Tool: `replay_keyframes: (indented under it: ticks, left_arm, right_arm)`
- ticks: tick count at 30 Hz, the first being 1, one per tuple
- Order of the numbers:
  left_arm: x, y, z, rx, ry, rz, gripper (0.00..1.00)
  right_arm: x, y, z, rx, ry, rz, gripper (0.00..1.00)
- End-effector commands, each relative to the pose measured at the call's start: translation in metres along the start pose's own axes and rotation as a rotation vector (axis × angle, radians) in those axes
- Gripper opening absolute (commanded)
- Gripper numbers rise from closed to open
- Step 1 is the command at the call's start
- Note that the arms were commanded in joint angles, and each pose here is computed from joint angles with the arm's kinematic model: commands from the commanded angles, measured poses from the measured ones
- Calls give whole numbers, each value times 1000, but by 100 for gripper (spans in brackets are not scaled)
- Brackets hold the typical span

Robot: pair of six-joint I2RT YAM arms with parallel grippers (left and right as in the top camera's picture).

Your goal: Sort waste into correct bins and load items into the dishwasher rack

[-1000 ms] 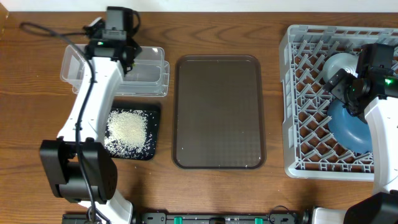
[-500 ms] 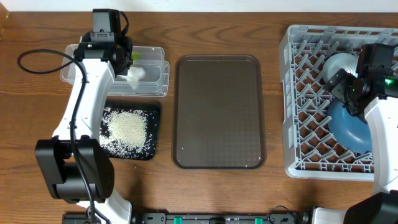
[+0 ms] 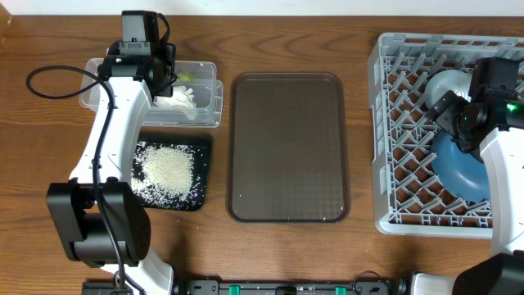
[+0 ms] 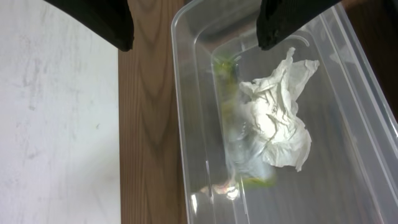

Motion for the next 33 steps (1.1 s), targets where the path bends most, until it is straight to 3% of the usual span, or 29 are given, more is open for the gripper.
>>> replay_keyframes:
  ticks: [1,9,16,27,33]
  left_arm:
    - [6,-2,3,-3,-18,-12,70]
    - [-2,-7,0,60,1,-17,72]
    - [-72,-13,1,170,55,-18,72]
    - [-191,-30,91,379,-259,5,76]
    - [-245,-37,135,432,-191,5,77]
  right_arm:
    - [-5,-3,-5,3,12,-21,99]
    - [-5,-3,-5,3,12,-21,99]
    - [-5,-3,-5,3,12,-21,99]
    - [-5,-3,-5,3,12,-21,99]
    - [-5,-3,-5,3,12,-22,99]
Point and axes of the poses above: each gripper's point midway between its finger pads, its own x axis out along the fingers, its own z axis along the line the jaws close on, y = z × x, the point moved 10 cm from there along -x, back along the fingers, and after that the axes turned 13 degrees about -x, right-handed, at the moved point
